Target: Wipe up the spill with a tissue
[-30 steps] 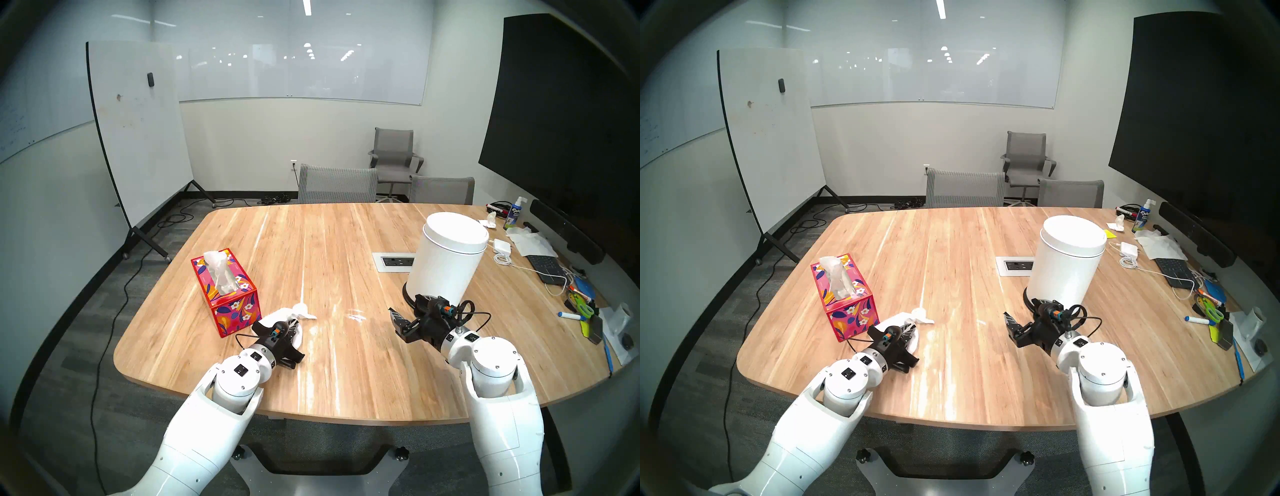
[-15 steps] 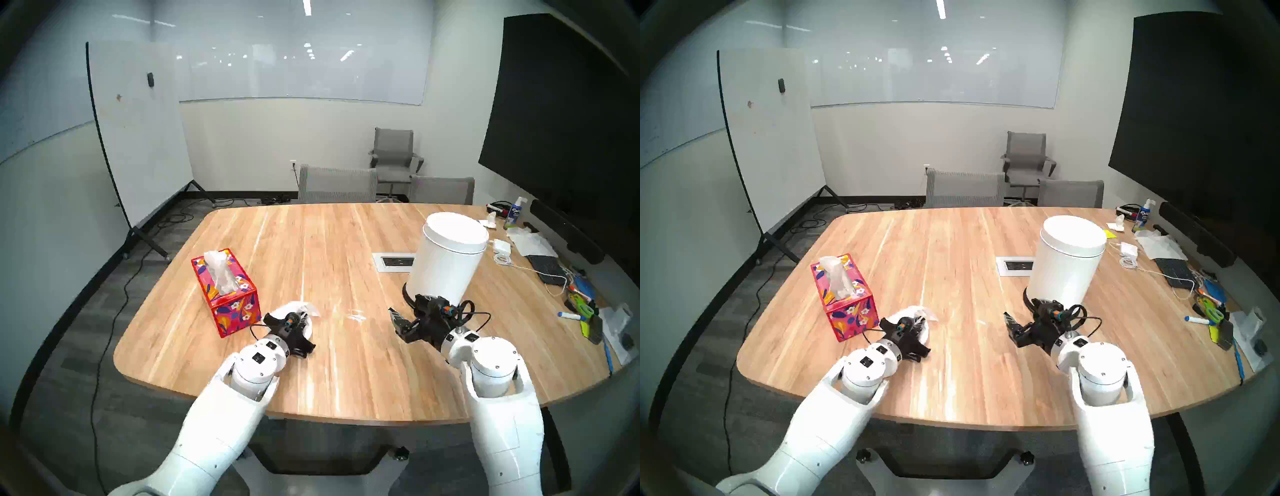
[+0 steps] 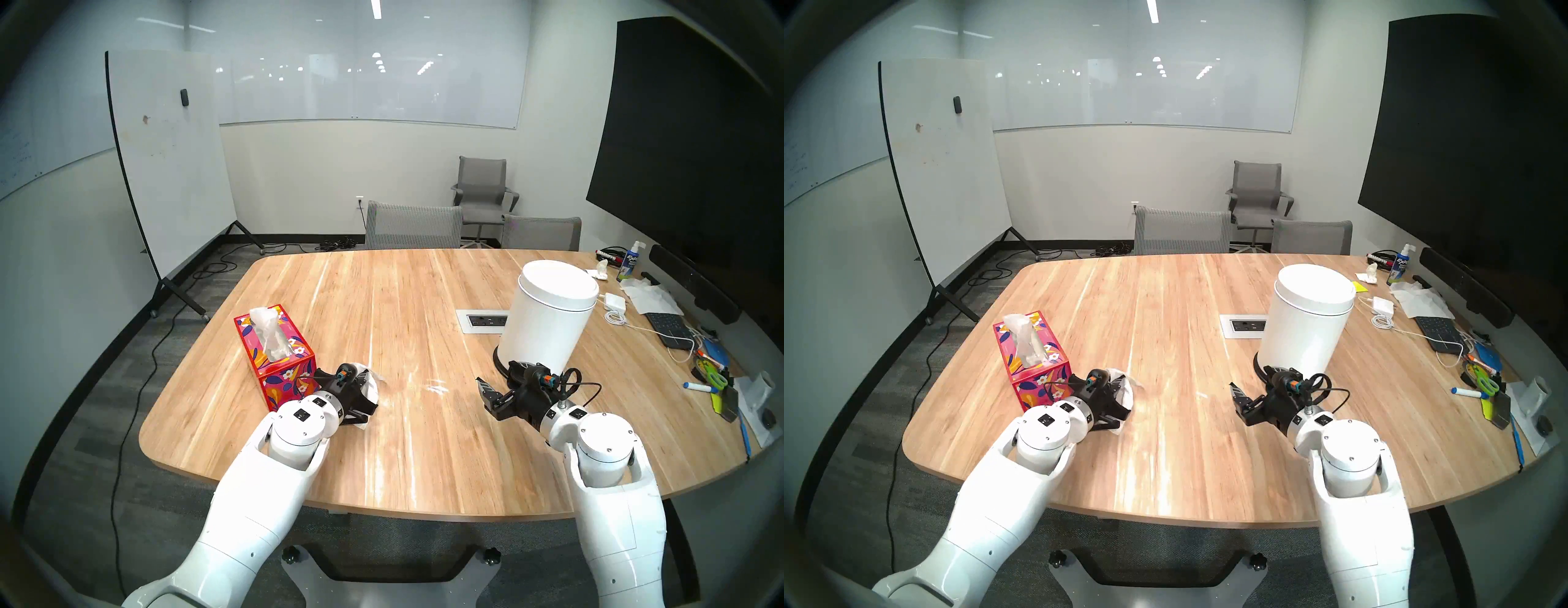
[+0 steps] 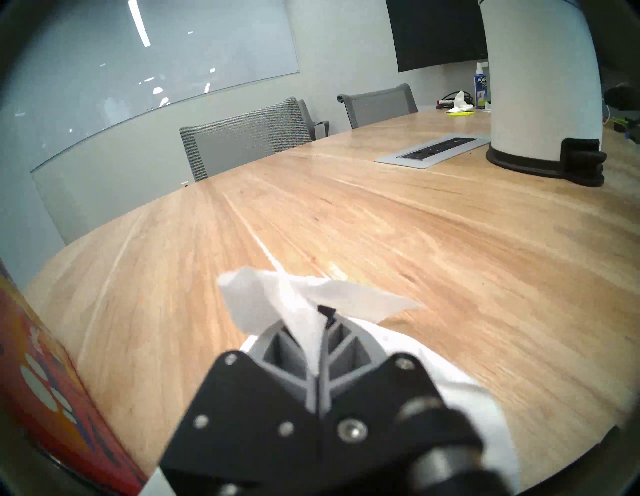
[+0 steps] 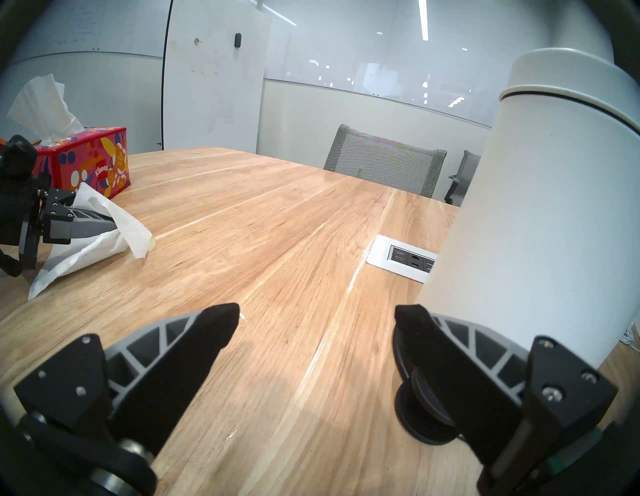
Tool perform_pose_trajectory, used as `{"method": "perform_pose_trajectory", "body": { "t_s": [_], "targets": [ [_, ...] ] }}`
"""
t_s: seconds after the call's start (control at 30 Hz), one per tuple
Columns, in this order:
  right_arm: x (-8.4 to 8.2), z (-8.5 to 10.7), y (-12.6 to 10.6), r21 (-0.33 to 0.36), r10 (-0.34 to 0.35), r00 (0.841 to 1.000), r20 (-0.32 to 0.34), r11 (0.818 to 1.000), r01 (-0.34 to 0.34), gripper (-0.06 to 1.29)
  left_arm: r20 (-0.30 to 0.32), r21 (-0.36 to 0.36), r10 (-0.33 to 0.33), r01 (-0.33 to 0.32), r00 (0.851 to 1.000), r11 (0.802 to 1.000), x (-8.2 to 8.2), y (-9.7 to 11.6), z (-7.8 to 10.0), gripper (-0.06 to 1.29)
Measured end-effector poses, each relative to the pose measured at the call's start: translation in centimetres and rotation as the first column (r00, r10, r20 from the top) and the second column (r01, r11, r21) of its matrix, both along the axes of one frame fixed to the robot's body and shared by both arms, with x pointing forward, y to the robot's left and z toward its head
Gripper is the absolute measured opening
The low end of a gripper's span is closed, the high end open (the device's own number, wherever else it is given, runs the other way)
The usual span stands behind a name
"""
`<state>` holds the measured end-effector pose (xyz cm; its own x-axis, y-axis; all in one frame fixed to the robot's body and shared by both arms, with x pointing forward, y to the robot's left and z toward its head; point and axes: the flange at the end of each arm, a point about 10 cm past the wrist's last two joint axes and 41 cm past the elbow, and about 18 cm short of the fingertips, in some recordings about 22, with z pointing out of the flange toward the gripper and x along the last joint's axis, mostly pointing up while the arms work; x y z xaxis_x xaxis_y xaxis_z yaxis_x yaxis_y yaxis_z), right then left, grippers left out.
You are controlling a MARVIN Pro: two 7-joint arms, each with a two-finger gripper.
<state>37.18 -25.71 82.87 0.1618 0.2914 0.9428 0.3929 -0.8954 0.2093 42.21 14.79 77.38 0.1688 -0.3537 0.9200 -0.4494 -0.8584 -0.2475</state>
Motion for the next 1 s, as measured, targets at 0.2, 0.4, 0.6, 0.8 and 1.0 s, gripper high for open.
{"method": "perform_pose_trajectory", "body": {
  "t_s": [0.2, 0.4, 0.6, 0.8, 1.0],
  "targets": [
    [0.0, 0.0, 0.0, 0.000, 0.000, 1.000, 0.000, 1.000, 0.000, 1.23, 0.018, 0.033, -0.060, 0.059, 0.998, 0.998, -2.6, 1.5, -0.1, -0.02],
    [0.0, 0.0, 0.0, 0.000, 0.000, 1.000, 0.000, 1.000, 0.000, 1.23, 0.031, 0.053, -0.082, 0.081, 0.996, 0.995, -4.2, 3.2, 0.2, -0.02],
    [0.0, 0.0, 0.0, 0.000, 0.000, 1.000, 0.000, 1.000, 0.000, 1.23, 0.039, 0.062, -0.100, 0.097, 0.994, 0.993, -4.8, 3.9, 0.9, -0.02],
    [0.0, 0.0, 0.0, 0.000, 0.000, 1.000, 0.000, 1.000, 0.000, 1.23, 0.035, 0.079, -0.126, 0.123, 0.991, 0.989, -5.5, 3.2, 0.6, -0.02],
    [0.0, 0.0, 0.0, 0.000, 0.000, 1.000, 0.000, 1.000, 0.000, 1.23, 0.009, 0.103, -0.133, 0.132, 0.991, 0.986, -6.9, 2.1, -1.3, -0.02]
  ]
}}
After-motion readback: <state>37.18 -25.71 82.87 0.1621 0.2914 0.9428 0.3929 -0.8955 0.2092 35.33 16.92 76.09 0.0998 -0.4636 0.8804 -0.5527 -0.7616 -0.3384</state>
